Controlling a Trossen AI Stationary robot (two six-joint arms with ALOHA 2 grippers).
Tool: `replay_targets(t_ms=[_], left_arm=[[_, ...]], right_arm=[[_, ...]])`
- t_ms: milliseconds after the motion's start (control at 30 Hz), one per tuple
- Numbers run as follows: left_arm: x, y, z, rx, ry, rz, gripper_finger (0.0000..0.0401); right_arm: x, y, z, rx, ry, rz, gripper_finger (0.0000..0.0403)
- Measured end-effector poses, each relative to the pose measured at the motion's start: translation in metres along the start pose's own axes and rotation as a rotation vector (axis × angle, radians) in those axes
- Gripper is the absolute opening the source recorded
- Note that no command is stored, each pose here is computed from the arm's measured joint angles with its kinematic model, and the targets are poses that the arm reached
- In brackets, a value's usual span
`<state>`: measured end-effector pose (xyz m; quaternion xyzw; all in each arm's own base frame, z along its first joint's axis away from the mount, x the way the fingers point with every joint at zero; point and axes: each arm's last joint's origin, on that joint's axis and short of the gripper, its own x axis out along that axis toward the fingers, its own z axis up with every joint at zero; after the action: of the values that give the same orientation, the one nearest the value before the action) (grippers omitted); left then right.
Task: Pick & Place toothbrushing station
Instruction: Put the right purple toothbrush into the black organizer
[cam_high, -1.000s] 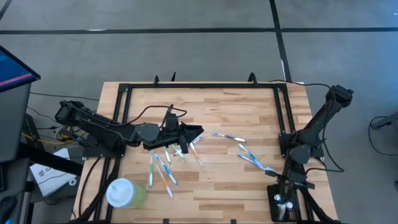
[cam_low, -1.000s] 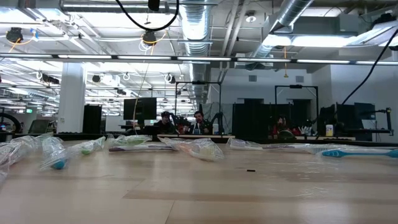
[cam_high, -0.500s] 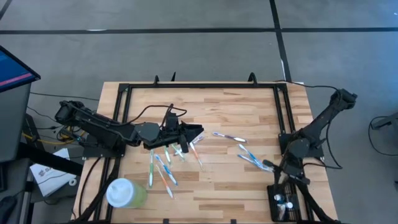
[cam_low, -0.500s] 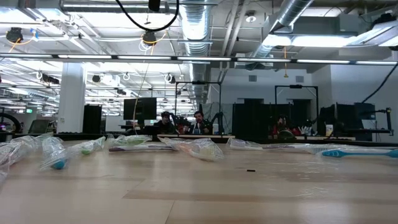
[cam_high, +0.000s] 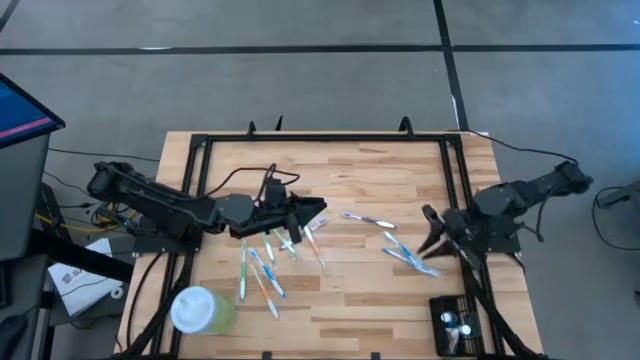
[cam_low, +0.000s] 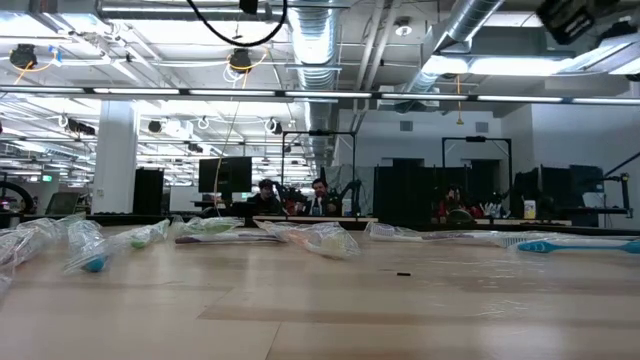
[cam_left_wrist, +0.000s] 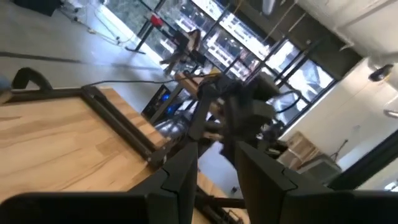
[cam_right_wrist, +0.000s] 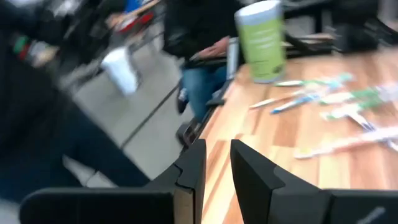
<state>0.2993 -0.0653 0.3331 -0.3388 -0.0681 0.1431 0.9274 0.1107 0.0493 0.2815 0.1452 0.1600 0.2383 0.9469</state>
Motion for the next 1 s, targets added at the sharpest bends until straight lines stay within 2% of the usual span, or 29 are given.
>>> replay_targets(t_ms=[167,333,500,633,833,933,1000], left_arm=[[-0.006,0.000,0.012,0.027,-0.007,-0.014,0.0104],[-0.010,0.001,0.027,0.055,-0.016,-0.058,0.0104],[-0.009,0.005,0.036,0.085,0.016,-0.119,0.0104],[-0.006,0.011,0.036,0.131,0.068,-0.124,0.0104],[0.001,0.020,0.038,0.181,0.116,-0.158,0.0104],[0.003,0.023,0.041,0.181,0.110,-0.159,0.0104],[0.004,0.025,0.042,0.184,0.109,-0.152,0.0104]], right_arm=[[-0.001,-0.012,0.007,0.274,-0.052,-0.105,0.0066],[0.007,-0.022,0.006,0.458,-0.038,-0.176,0.0066],[0.020,-0.035,0.005,0.567,-0.020,-0.256,0.0066],[0.030,-0.049,0.003,0.653,0.008,-0.320,0.0066],[0.038,-0.071,0.000,0.860,-0.007,-0.430,0.0066],[0.039,-0.080,-0.002,0.877,-0.004,-0.478,0.0066],[0.038,-0.086,-0.006,0.838,0.035,-0.524,0.0065]])
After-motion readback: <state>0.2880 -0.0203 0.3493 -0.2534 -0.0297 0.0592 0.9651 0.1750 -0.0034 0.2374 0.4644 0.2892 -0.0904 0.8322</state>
